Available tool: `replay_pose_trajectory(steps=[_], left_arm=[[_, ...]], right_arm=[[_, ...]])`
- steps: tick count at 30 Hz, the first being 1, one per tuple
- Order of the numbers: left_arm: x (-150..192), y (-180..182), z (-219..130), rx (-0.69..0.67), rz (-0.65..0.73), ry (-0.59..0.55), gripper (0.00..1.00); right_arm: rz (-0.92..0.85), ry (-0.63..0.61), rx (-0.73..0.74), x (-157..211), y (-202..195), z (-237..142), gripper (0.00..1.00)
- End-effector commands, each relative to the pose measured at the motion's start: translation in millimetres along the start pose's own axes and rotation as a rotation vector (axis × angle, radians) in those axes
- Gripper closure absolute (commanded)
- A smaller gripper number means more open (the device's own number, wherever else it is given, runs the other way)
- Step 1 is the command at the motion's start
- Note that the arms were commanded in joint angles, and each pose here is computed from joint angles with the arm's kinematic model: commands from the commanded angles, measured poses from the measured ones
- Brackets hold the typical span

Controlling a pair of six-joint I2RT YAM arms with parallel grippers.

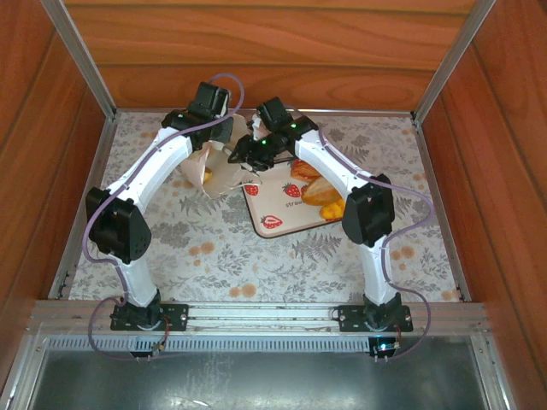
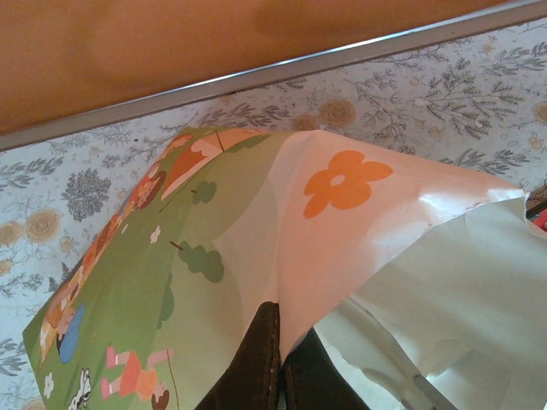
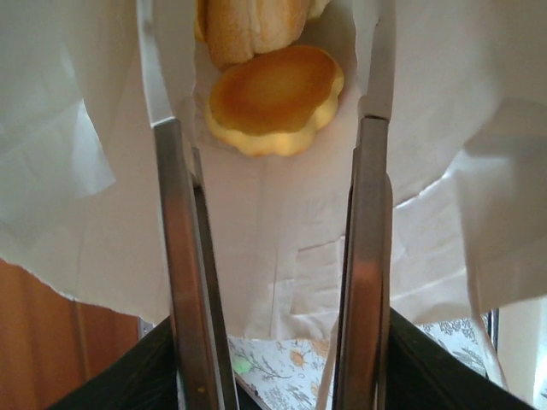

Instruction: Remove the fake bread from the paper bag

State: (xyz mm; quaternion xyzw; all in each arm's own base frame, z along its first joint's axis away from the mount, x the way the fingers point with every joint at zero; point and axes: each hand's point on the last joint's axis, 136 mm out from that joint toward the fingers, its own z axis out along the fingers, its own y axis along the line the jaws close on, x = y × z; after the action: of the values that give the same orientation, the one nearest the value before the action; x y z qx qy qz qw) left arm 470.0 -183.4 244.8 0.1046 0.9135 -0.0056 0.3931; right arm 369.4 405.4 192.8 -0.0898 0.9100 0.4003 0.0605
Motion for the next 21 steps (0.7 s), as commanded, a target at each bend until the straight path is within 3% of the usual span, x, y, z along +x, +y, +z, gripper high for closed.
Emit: replay_pose_trajectory(steps=[1, 21], left_arm=[[-4.7, 4.0, -10.3, -0.008, 0.014, -0.013, 1.00], [-3.7, 5.7, -9.5, -0.014, 0.022, -0.010, 1.00]], right_arm=[[-0.018, -0.018, -0.026, -10.2, 11.0, 1.6, 0.44], [-0.002, 0.060, -0.081, -9.9, 13.6, 28.9, 0.44]])
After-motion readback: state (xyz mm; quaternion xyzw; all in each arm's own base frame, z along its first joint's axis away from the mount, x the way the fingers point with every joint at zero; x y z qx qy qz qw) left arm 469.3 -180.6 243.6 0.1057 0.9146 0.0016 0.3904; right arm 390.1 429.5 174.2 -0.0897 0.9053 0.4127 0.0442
